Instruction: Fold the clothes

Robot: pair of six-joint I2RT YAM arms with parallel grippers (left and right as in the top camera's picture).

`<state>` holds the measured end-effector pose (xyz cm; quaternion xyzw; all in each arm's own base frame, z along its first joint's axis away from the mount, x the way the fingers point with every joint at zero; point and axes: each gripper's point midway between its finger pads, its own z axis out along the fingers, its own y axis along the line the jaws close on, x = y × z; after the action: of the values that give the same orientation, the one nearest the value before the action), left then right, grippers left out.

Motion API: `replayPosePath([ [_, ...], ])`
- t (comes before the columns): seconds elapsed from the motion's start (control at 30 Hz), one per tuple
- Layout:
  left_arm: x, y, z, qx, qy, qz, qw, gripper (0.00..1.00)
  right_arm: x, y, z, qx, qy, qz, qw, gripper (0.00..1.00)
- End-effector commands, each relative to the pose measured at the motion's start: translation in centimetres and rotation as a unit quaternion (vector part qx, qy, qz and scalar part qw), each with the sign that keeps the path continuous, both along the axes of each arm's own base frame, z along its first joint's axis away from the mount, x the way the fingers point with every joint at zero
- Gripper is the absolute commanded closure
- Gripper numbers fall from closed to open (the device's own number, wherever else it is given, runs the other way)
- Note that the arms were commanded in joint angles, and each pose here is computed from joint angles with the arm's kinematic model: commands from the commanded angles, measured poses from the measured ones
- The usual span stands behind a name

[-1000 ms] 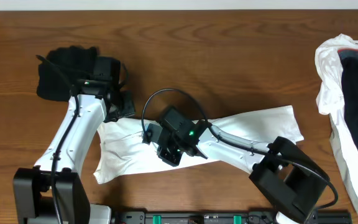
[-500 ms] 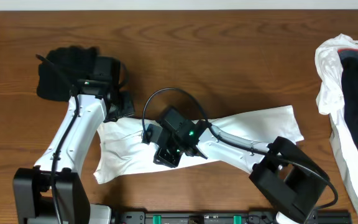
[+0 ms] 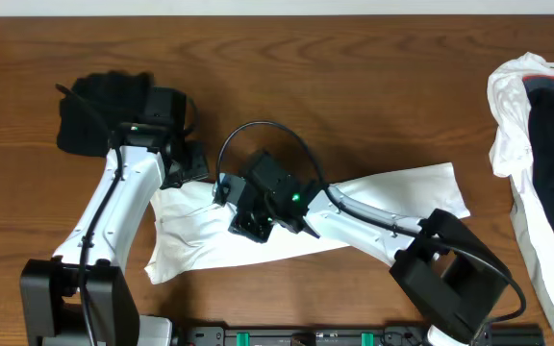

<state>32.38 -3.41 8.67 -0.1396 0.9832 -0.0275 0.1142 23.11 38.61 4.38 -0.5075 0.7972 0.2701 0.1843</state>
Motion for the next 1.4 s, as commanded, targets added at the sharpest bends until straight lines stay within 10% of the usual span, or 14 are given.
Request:
replayPosePath([
  [0.0,-0.4,0.4,-0.6,0.006,0.010,0.006,1.000,0.55,0.7,0.5,0.8,0.008,-0.015,-0.008,1.000,0.59],
  [0.97,-0.6,0.4,-0.6,0.006,0.015,0.006,1.000,0.55,0.3,-0.8,-4.3,-0.056,0.065,-0.110,0.990,0.99],
  [1.37,1.4,-0.3,3.8,-0.014,-0.059,0.002,0.998,0.55,4.1,-1.3,1.3,-0.022,-0.002,-0.149,0.989,0.50],
])
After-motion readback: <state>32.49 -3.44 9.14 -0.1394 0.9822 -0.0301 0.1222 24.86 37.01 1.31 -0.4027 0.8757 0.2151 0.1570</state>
